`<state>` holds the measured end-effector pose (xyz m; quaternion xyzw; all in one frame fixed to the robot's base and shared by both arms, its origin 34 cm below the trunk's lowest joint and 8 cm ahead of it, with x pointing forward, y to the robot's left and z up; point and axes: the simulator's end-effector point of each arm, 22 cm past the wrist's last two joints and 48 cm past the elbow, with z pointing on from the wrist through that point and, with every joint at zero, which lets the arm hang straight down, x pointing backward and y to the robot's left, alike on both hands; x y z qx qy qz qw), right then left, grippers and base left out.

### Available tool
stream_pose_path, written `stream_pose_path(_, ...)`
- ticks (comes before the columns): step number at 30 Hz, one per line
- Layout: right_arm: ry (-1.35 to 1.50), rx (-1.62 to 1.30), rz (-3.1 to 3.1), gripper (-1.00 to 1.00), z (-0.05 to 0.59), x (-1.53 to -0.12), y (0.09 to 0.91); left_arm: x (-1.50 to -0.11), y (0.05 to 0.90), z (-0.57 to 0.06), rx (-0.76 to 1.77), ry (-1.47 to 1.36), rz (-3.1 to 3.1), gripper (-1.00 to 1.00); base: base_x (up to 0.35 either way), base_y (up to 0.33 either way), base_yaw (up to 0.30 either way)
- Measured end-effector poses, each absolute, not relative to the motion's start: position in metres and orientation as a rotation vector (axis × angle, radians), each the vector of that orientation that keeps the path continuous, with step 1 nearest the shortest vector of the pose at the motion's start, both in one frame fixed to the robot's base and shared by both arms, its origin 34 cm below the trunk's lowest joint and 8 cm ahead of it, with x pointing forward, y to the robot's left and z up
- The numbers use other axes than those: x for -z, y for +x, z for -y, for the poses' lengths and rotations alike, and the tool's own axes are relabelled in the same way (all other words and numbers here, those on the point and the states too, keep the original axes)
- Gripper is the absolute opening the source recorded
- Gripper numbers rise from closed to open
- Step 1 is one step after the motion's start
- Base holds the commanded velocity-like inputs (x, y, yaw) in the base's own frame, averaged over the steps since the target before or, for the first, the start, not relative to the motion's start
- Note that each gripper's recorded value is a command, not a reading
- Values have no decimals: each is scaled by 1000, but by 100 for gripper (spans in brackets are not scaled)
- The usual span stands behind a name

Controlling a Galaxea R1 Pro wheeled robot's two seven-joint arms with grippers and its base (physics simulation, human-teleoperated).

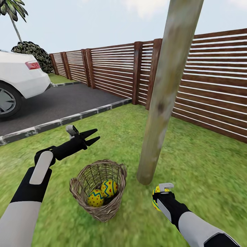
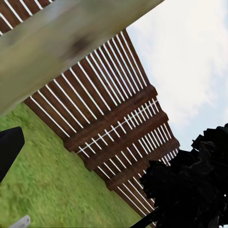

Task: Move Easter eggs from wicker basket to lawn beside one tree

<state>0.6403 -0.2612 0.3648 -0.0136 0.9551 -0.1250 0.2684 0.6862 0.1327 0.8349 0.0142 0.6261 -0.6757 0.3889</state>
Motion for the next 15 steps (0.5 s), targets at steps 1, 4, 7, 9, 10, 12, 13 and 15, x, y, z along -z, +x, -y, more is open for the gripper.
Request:
stream_pose_path(1, -37, 337, -2576, -100, 261, -363, 640, -833, 686, -133, 1718, 36, -1592, 100, 230, 0, 0)
stream_pose_path(4, -37, 337, -2575, -100, 261, -356, 638, -827, 684, -133, 1718, 37, -1592, 100, 263, 0, 0)
stream_pose_path(7, -37, 337, -2576, -100, 261, -350, 637, -819, 682, -133, 1717, 35, -1592, 100, 61, 0, 0)
stream_pose_path(9, -37, 337, -2576, -100, 261, -345, 636, -814, 681, -133, 1716, 35, -1593, 100, 10, 0, 0)
stream_pose_path(10, -37, 337, -2576, -100, 261, -343, 635, -812, 681, -133, 1716, 35, -1593, 100, 4, 0, 0)
stream_pose_path(12, -37, 337, -2575, -100, 261, -338, 634, -808, 680, -133, 1715, 35, -1594, 100, 1, 0, 0)
stream_pose_path(13, -37, 337, -2575, -100, 261, -336, 634, -805, 679, -133, 1716, 35, -1593, 100, 0, 0, 0)
stream_pose_path(15, -37, 337, -2575, -100, 261, -332, 633, -801, 678, -133, 1715, 36, -1593, 100, 0, 0, 0)
